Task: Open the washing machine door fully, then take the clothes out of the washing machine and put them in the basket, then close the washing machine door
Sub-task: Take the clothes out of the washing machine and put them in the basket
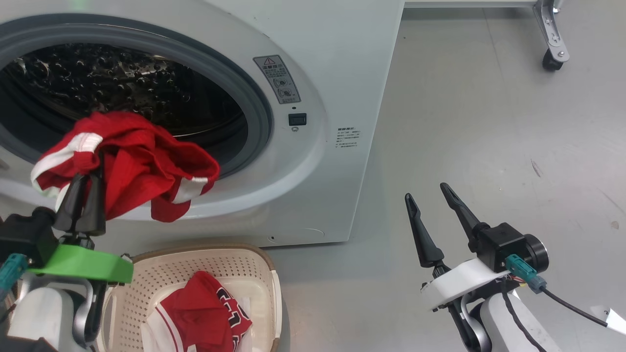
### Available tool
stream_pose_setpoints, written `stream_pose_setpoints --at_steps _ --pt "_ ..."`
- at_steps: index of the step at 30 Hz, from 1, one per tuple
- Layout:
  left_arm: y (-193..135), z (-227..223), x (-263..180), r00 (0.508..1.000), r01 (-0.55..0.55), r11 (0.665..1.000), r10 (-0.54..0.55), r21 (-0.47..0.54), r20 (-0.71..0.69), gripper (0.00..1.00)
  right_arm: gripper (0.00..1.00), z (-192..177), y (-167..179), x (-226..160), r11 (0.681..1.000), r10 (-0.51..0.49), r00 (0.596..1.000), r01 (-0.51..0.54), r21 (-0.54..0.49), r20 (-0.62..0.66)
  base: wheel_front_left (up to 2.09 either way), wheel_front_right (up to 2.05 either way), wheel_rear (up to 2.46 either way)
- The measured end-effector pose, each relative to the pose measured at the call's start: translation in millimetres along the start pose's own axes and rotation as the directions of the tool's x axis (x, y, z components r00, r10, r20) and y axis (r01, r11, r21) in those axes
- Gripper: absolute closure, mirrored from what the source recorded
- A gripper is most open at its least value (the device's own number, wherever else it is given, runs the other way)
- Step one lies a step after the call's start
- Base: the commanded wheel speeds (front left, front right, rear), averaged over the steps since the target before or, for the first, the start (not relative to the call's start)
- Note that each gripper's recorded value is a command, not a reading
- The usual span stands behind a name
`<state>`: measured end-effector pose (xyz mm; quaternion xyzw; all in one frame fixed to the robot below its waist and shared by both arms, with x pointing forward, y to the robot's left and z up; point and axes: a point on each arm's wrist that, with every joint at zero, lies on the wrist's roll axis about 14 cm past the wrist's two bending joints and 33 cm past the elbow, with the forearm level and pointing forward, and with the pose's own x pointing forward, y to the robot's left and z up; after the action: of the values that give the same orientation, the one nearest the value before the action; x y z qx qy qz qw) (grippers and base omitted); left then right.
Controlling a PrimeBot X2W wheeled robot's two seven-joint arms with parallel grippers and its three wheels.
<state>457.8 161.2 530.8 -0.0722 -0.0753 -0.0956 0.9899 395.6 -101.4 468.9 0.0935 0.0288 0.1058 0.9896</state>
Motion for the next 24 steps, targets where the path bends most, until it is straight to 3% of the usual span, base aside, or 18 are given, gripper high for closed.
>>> stream_pose_setpoints --at_steps 9,14,24 --pt "-19 -30 -28 0.993 0.060 0.998 -0.059 0.004 -0.102 1.00 0.00 -3 2 -2 1.000 0.010 1.000 -0.010 -0.002 -0.010 0.00 0.00 0.00" --pt "-35 -75 -61 0.961 0.105 0.994 -0.107 -0.023 -0.256 1.00 0.00 -6 2 -6 1.000 0.014 1.000 -0.014 -0.003 -0.019 0.00 0.00 0.00" --pt "-39 -122 -86 0.899 0.108 0.993 -0.121 -0.056 -0.422 1.00 0.00 -10 -3 -8 1.000 0.002 0.999 -0.003 -0.008 -0.033 0.00 0.00 0.00"
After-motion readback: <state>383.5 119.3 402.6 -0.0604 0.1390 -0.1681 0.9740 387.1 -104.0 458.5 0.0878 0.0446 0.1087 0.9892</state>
